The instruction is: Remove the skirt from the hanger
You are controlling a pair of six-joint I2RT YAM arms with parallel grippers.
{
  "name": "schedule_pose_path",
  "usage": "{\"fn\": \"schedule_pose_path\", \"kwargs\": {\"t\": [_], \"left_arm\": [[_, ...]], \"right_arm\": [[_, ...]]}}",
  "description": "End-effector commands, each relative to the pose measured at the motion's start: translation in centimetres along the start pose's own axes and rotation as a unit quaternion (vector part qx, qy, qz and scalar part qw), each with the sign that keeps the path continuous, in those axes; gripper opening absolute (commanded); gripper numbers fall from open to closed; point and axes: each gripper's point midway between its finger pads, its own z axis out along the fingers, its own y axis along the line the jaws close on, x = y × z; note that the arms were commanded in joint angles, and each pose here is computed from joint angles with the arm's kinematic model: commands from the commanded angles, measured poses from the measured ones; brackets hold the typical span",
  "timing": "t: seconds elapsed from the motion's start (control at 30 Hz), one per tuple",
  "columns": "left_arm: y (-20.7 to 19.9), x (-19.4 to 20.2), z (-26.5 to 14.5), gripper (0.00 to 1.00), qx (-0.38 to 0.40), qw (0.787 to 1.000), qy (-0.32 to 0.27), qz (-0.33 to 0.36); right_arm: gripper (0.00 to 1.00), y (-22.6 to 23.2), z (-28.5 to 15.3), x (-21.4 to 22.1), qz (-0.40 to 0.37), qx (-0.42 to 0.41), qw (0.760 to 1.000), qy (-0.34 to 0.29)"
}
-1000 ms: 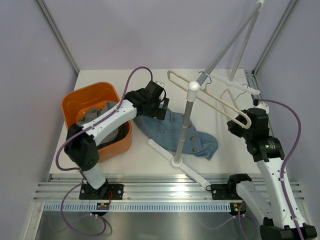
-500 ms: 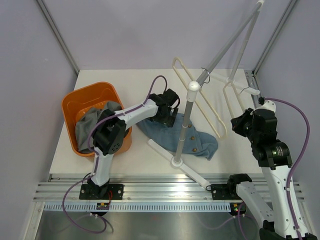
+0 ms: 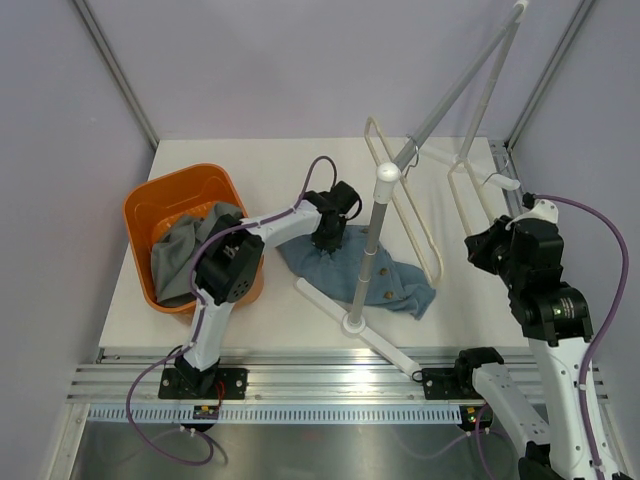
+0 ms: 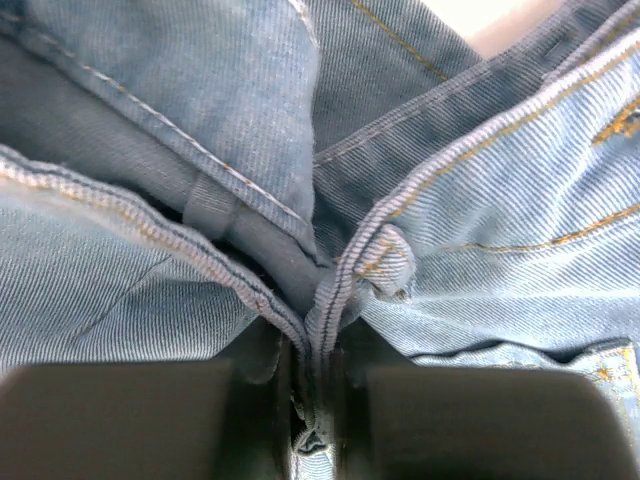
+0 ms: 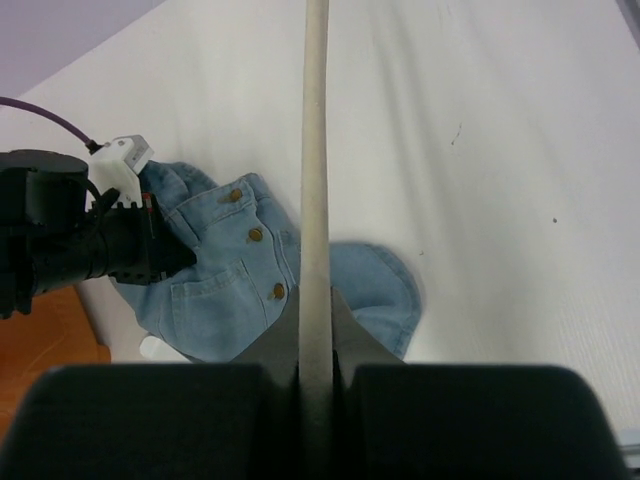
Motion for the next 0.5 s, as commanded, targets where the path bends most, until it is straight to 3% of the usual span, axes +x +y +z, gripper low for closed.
{"fn": "schedule_pose_path", "kwargs": {"t": [0.0,0.17,0.47], "left_arm": [[0.6,-1.3,0.2,0.0,0.017,0.999,-0.02,-0.026],[2.0,-4.6,-3.8,0.0,0.066,0.995,-0.061,-0.05],[5.4,-10.5,-17.2,0.0,0.138,0.968,-0.191,-0.082]], "right_arm": [[0.0,1.3,-1.3,-3.1,-0.009,-0.019,0.999,-0.042],[0.0,3.3,-2.2,-4.9,-0.047,-0.061,0.996,-0.049],[0.0,8.6,-2.3,-10.3,-0.114,-0.149,0.978,-0.091]]}}
